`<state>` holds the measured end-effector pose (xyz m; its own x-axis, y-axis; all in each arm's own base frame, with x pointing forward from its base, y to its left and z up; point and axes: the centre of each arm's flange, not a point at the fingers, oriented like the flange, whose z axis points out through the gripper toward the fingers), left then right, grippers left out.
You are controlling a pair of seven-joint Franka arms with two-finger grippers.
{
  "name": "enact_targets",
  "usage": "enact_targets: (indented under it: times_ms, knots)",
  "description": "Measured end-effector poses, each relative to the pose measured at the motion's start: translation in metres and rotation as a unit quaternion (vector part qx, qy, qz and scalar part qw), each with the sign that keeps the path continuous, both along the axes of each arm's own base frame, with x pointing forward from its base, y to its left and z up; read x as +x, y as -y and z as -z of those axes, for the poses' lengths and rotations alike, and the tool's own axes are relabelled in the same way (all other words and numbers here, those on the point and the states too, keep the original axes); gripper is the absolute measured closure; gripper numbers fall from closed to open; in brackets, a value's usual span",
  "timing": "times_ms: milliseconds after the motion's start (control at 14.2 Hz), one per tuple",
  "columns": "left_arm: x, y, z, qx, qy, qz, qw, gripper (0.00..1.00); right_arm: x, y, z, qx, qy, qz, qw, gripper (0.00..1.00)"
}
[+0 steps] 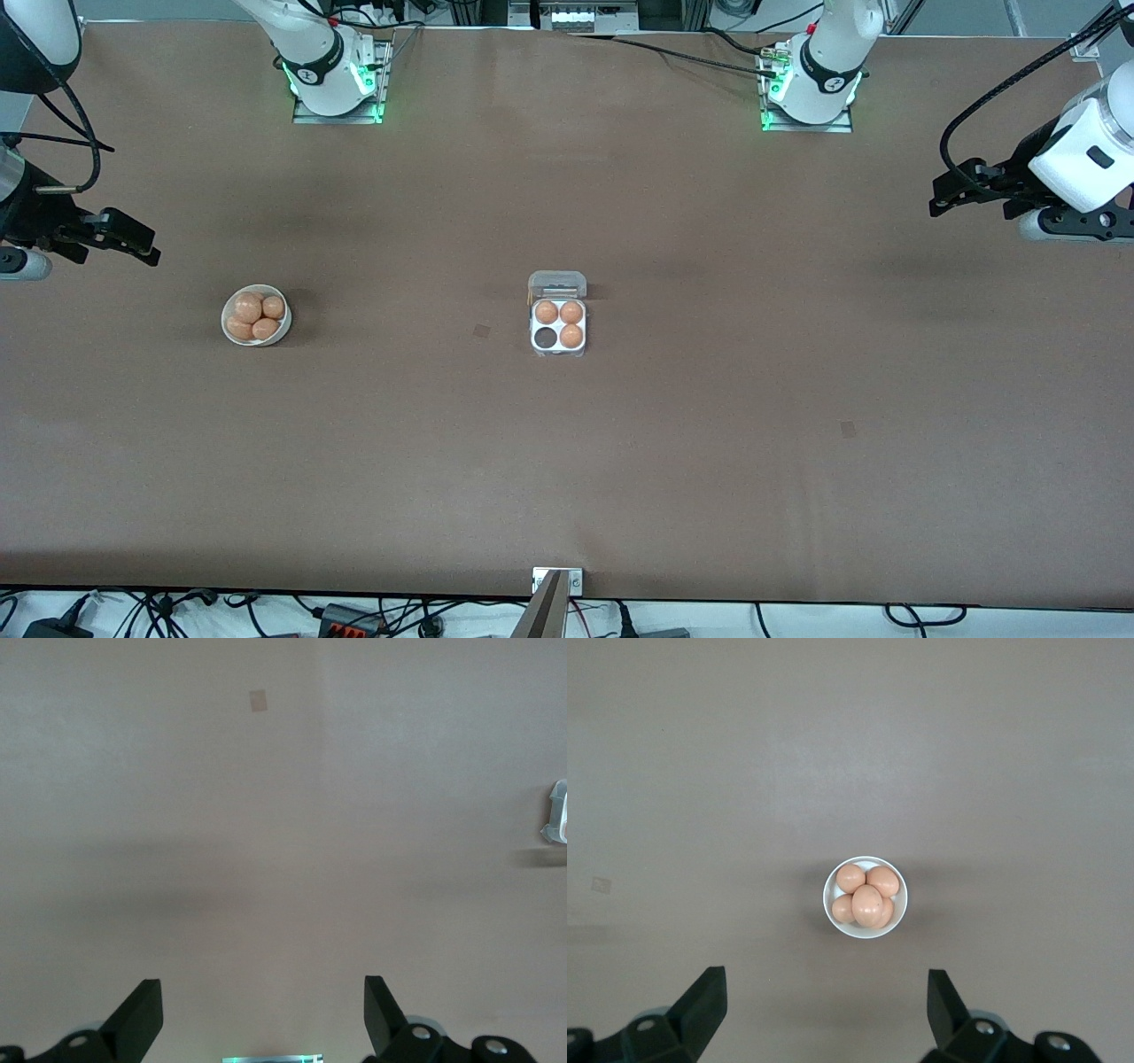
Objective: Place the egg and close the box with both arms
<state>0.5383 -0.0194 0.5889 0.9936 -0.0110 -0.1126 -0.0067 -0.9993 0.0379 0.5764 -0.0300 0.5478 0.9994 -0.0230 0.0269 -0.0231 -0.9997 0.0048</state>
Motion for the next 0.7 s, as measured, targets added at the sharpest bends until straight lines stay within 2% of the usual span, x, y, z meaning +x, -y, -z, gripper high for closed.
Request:
enact_targets:
  times_ms: [211,492,703]
  knots:
    - [0.000,0.005,0.000,0.000,0.000,0.005,1.000,0.00,0.010,0.000,0.035,-0.001,-0.029,0.000,1.000,0.00]
    - [-0.002,0.009,0.000,0.000,-0.006,0.008,1.000,0.00,0.030,-0.001,0.113,-0.003,-0.086,0.000,0.996,0.00]
    - [-0.002,0.010,0.000,0.000,-0.007,0.010,1.000,0.00,0.041,0.000,0.173,-0.005,-0.118,0.000,0.993,0.00]
